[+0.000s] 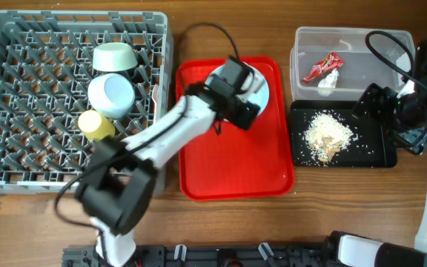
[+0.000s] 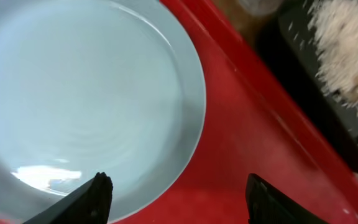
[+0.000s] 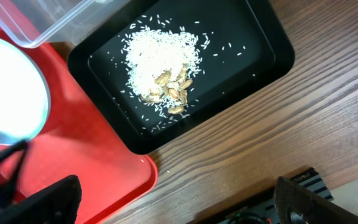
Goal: Sort waste into correct bins and load items into the dishwasher rack
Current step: 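Move the left gripper to the large light-blue plate and grasp its rim, then lift the plate and stand it upright at the rack's right edge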
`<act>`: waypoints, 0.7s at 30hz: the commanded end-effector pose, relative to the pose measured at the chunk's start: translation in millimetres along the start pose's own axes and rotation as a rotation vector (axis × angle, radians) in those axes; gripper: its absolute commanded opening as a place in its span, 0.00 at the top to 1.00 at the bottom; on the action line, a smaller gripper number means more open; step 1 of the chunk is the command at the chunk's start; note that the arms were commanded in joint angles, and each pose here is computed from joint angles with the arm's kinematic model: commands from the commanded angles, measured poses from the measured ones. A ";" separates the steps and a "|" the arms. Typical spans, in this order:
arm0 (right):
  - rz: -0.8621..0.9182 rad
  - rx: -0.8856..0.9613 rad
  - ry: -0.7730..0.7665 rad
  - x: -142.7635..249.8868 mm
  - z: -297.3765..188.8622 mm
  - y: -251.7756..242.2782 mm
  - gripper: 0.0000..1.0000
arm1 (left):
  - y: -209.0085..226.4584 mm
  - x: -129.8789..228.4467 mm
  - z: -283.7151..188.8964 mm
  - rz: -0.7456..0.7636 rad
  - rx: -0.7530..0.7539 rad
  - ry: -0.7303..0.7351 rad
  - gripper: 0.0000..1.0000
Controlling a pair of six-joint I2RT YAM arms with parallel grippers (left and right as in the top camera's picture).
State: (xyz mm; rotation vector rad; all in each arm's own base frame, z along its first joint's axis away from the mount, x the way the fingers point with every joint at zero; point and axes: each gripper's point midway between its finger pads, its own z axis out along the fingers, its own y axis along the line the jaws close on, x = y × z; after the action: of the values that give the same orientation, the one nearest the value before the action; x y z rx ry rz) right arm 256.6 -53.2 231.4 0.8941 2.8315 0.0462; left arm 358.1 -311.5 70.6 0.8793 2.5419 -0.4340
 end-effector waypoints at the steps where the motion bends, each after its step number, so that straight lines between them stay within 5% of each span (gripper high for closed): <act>1: -0.003 -0.020 -0.028 -0.9 -8.9 0.9 0.00 | 2.2 22.8 33.5 0.065 -0.068 0.083 0.31; 9: -0.003 -0.020 -0.030 -1.3 -9.0 0.9 0.01 | 3.3 49.7 45.7 0.064 -0.085 0.184 0.35; 16: -0.004 -0.023 -0.038 -3.5 -9.0 1.8 0.00 | -6.0 74.2 41.2 0.077 -0.080 0.284 0.80; 21: -0.005 -0.023 -0.037 -3.2 -8.9 1.7 0.00 | -18.1 72.8 43.3 0.105 -0.070 0.275 0.92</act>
State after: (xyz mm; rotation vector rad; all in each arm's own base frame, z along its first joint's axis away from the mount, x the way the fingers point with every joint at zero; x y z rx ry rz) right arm 258.6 -53.1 231.8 0.8913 2.8243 0.0516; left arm 316.4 -300.4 7.5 1.0666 2.7155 -0.2011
